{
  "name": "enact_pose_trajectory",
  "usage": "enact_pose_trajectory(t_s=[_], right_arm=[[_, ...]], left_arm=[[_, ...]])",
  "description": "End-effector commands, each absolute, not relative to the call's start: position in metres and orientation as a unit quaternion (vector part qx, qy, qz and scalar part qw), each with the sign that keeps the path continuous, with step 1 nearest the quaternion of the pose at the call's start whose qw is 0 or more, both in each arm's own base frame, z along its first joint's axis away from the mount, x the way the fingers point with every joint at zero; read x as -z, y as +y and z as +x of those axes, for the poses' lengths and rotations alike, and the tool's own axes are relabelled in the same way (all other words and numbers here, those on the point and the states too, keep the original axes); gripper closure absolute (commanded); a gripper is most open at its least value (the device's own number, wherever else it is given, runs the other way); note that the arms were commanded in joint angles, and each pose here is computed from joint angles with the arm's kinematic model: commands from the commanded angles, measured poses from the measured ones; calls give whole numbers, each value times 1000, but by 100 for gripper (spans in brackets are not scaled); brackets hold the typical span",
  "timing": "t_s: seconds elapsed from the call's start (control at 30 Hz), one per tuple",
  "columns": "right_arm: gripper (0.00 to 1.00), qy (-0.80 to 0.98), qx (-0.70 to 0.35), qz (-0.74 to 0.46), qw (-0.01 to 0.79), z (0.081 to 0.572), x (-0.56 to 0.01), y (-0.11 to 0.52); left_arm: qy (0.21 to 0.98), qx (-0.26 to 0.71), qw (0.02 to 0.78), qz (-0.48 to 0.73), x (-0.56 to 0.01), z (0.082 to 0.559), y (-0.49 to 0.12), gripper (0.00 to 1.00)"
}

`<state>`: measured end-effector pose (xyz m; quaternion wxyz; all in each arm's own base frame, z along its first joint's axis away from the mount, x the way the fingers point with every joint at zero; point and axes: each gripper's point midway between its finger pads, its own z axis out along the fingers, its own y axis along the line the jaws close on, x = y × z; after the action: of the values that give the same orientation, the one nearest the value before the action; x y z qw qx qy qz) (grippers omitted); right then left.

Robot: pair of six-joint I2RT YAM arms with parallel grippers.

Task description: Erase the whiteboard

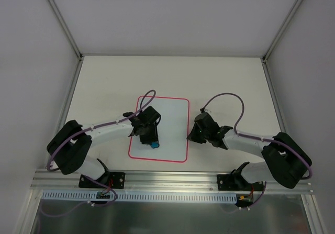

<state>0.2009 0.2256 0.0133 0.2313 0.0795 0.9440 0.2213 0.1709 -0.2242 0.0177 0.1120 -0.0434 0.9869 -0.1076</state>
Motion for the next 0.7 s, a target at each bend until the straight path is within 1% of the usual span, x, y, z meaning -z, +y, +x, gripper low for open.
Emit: enact_pose_trajectory(t_s=[0.0, 0.27, 0.37, 0.47, 0.67], right_arm=[[99, 976, -114, 63, 177, 162, 27, 174], [99, 972, -121, 65, 189, 162, 23, 171], [99, 972, -121, 67, 189, 160, 24, 169], [99, 971, -126, 68, 193, 160, 23, 169], [99, 970, -130, 66, 194, 159, 26, 170]], left_arm=[[995, -70, -30, -71, 20, 93, -121, 100], [993, -104, -21, -60, -4, 108, -115, 100], [988, -145, -16, -58, -10, 113, -101, 100], [985, -161, -20, -56, -10, 115, -94, 100], [982, -179, 17, -60, -14, 142, -89, 100]])
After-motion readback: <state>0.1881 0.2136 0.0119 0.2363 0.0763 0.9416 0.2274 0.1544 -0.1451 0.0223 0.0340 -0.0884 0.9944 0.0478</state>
